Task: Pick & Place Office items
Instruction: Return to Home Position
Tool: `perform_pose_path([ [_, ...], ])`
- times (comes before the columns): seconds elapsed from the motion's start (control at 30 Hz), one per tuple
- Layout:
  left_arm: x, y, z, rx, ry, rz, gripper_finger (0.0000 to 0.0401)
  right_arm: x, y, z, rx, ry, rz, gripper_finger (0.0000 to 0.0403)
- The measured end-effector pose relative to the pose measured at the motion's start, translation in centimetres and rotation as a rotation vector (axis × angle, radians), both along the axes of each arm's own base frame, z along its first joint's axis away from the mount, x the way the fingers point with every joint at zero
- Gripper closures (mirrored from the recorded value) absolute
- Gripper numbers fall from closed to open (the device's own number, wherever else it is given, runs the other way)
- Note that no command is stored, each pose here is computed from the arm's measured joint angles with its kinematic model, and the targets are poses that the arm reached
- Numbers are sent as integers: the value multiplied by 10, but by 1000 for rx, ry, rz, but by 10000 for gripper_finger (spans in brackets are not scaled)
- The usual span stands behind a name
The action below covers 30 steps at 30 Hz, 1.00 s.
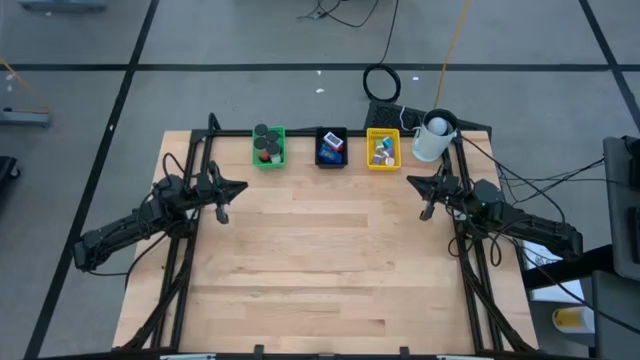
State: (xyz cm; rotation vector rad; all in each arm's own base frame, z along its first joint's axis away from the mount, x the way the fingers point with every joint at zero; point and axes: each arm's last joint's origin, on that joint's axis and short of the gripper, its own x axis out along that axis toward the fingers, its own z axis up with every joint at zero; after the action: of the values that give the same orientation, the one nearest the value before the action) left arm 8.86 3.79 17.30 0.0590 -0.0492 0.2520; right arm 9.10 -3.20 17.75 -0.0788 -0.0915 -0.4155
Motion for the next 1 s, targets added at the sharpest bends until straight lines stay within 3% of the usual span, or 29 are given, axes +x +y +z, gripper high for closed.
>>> perform_pose_path([
  [1.0,0,0,0,0,0,0,366,0,0,0,-2,2,2,399],
])
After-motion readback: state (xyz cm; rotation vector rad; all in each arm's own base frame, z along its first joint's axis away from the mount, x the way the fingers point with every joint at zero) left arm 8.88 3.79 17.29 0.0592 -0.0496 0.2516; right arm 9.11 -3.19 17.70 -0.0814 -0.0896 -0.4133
